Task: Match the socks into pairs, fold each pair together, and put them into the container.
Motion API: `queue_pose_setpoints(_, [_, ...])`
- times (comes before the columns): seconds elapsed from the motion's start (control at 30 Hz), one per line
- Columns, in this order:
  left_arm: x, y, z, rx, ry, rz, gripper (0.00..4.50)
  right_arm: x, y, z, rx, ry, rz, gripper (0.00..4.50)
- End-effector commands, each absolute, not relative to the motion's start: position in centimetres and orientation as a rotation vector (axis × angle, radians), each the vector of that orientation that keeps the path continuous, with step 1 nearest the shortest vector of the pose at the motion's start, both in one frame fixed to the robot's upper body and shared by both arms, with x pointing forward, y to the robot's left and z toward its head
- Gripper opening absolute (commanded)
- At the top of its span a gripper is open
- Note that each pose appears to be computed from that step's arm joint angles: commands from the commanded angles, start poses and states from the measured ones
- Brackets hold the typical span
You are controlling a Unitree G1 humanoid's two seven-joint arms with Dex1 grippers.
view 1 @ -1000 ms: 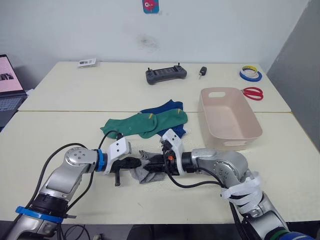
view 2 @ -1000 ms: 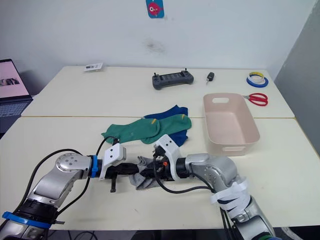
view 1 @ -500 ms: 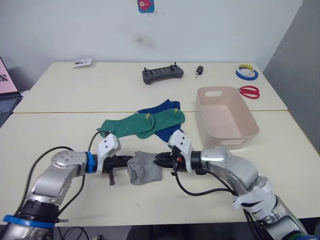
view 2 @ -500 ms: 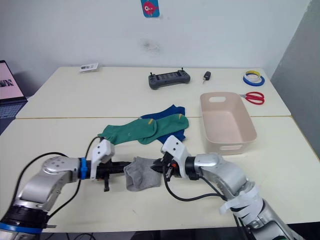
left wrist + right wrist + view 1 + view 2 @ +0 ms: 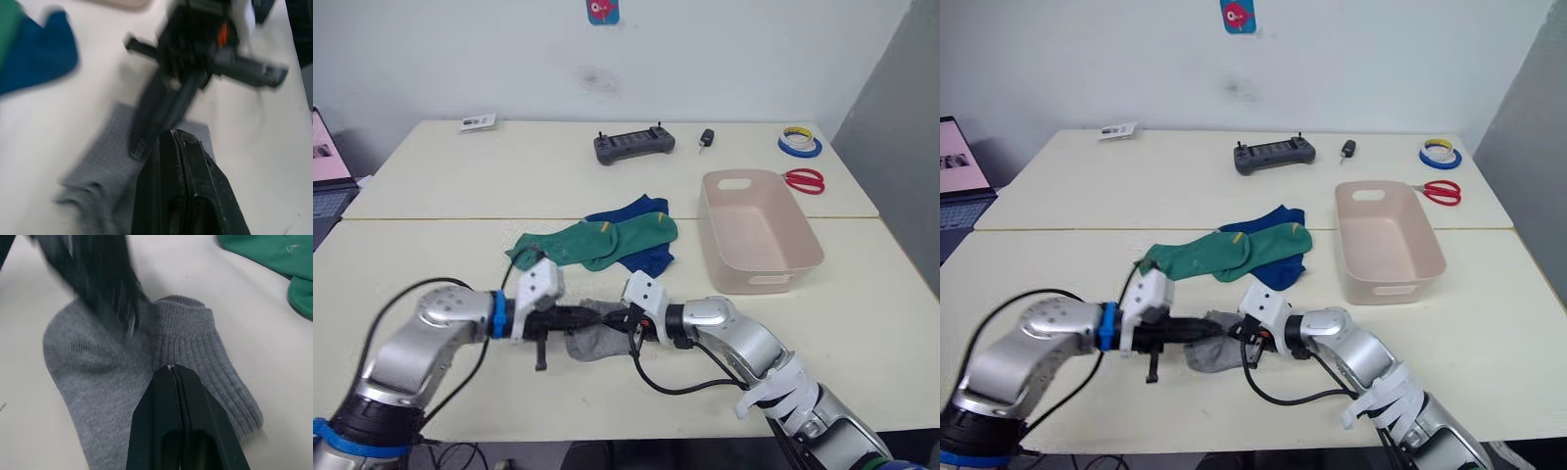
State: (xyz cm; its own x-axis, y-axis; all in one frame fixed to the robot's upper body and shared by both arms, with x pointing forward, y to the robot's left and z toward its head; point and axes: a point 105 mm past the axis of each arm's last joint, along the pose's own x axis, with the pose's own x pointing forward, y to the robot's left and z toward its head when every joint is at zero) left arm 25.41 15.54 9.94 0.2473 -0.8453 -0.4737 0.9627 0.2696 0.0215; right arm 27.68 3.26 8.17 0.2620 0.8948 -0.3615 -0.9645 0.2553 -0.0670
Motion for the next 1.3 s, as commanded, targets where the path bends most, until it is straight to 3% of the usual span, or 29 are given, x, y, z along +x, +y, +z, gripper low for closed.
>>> queue_pose_setpoints(0.03, [26.1,17.1,8.5,0.457,0.426,-1.235,0.0,27.9,2.9,8.2,-0.315,0.264,1.269,0.05])
queue_pose_setpoints(0.27, [26.0,18.2,7.1,0.435,0.464,-1.207,0.0,28.3,1.3,8.1,-0.335,0.256,1.238,0.05])
queue_pose_setpoints(0.5, [25.5,16.7,10.7,0.257,0.366,-1.233,0.0,27.5,0.2,10.7,-0.277,0.207,1.269,0.05])
queue_pose_setpoints(0.67, [27.2,15.4,12.5,0.206,0.324,-1.178,0.0,28.0,1.2,12.0,-0.247,0.169,1.263,0.05])
queue_pose_setpoints(0.9, [28.6,16.6,8.7,0.334,0.426,-1.094,0.0,28.0,2.7,9.7,-0.289,0.216,1.285,0.05])
queue_pose_setpoints(1.07, [28.4,17.5,7.7,0.339,0.454,-1.07,0.0,27.1,1.1,9.0,-0.312,0.248,1.314,0.05])
queue_pose_setpoints(1.2, [28.3,17.2,8.9,0.315,0.374,-1.091,0.0,27.1,-0.5,9.4,-0.337,0.235,1.295,0.05])
queue_pose_setpoints(1.3, [27.2,16.6,11.0,0.299,0.295,-1.181,0.0,26.5,-0.1,11.7,-0.27,0.14,1.339,0.05])
